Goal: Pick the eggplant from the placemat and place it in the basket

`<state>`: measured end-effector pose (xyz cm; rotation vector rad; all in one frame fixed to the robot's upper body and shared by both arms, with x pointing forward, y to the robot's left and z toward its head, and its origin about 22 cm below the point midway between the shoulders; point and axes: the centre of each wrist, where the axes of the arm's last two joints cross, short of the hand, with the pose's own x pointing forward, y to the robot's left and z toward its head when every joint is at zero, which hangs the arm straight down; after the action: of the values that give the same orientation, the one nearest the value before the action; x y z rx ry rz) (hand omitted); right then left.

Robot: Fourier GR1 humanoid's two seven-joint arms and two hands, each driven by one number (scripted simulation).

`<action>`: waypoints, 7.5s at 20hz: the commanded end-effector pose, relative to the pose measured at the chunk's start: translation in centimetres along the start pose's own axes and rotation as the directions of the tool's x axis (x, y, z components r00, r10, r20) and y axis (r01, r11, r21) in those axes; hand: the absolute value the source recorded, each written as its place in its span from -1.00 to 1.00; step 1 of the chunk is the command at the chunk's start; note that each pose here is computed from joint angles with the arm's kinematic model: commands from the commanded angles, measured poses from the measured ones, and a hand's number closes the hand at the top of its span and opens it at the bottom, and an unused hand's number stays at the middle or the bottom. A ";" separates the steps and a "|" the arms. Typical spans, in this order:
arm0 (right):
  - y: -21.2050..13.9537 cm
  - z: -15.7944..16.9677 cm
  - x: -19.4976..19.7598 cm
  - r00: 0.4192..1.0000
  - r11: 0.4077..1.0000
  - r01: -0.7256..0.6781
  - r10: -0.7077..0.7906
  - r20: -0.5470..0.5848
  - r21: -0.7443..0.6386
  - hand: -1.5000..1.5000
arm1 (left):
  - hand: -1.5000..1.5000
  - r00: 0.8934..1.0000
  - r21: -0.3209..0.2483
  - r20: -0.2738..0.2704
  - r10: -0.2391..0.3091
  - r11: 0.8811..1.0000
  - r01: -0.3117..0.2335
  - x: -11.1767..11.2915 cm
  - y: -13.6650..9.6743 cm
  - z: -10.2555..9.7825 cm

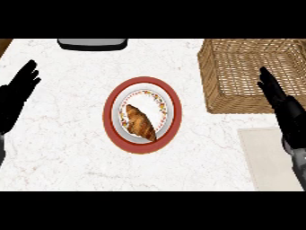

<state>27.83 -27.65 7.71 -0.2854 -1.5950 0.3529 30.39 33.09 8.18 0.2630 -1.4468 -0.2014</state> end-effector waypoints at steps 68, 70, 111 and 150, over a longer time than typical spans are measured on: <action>-1.4 1.6 7.0 0.256 0.455 -0.878 0.706 -0.660 0.147 -1.00 | 0.00 0.940 0.022 -0.266 -0.215 0.973 0.229 -10.3 -5.0 6.0; -1.5 2.9 5.8 0.268 0.467 -0.875 0.683 -0.679 0.125 -1.00 | 0.00 0.931 -0.003 -0.281 -0.234 0.970 0.243 -10.7 -3.7 6.7; -2.5 2.2 -7.8 0.143 0.467 -0.848 0.656 -0.741 0.250 -1.00 | 0.00 0.936 0.046 -0.271 -0.225 0.968 0.246 -8.3 -5.5 6.5; -10.7 3.0 -8.3 0.349 0.414 -0.908 0.834 -0.428 0.067 1.00 | 0.00 0.938 0.021 -0.273 -0.213 0.974 0.227 -9.4 -4.5 5.2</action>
<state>27.52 -35.96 2.73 -1.3366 -0.7483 0.8735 24.20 30.90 -1.55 0.4825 -1.1510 -0.2995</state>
